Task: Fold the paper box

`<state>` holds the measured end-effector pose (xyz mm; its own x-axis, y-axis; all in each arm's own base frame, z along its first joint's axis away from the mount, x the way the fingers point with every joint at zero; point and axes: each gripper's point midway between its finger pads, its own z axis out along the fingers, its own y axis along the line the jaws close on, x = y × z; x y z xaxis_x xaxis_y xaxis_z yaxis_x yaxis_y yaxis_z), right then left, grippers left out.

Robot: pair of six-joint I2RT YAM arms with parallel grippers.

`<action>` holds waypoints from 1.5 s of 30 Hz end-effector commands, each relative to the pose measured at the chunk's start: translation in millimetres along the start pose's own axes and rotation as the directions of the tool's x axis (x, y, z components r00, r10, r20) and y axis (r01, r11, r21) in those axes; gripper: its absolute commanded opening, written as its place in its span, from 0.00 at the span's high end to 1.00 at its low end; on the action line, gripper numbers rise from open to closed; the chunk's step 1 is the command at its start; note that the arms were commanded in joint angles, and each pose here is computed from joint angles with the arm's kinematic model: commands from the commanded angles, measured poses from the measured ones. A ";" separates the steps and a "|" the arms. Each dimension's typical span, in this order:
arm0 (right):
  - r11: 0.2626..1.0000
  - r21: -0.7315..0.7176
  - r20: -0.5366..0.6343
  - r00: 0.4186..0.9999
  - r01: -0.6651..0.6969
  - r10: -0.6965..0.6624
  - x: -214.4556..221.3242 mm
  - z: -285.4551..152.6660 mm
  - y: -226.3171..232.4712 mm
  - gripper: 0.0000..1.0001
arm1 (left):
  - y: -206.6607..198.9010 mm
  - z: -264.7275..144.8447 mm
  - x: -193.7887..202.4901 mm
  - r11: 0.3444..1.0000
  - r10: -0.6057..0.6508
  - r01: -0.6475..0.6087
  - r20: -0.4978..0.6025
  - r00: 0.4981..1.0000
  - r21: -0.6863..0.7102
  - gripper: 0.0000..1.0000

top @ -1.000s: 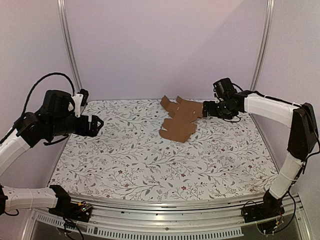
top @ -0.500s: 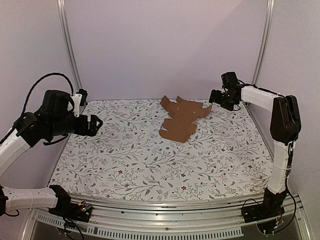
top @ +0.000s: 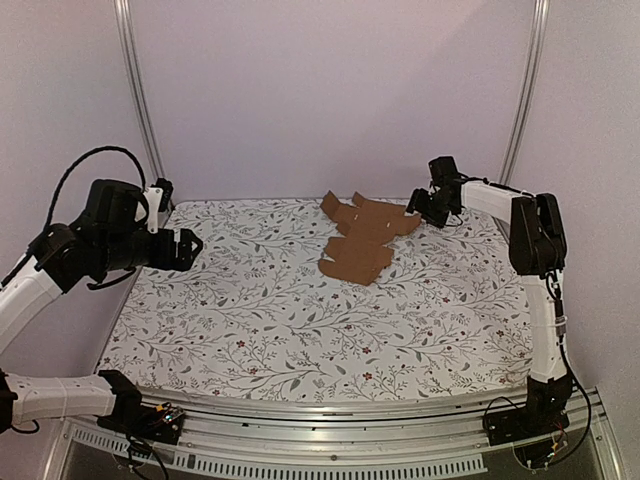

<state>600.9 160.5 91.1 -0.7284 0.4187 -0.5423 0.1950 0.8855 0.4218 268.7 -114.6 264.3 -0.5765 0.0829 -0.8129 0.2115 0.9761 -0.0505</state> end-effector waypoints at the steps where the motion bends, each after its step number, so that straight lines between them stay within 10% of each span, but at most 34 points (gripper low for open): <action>1: 0.998 -0.027 -0.015 0.998 -0.057 0.057 -0.7 22.7 -5.4 0.32 | 8.2 7.5 11.2 0.999 0.009 -0.010 -0.046 0.999 -0.034 0.01; 18: 0.991 -0.095 -0.029 0.995 -0.096 0.093 0.1 39.2 -2.7 1.00 | 14.4 14.0 12.6 0.999 -0.012 0.009 -0.067 0.998 -0.047 0.01; 45: 0.943 -0.325 0.023 0.998 0.066 -0.062 40.8 -84.8 88.4 1.00 | 26.7 -5.3 3.5 0.996 -0.052 0.053 0.011 0.999 -0.072 0.00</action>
<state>550.6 224.5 120.9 -0.7588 0.3959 -0.5171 0.0276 0.8129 0.5818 273.1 -93.0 267.1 -0.5699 0.0371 -0.8209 0.1378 0.9891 -0.0510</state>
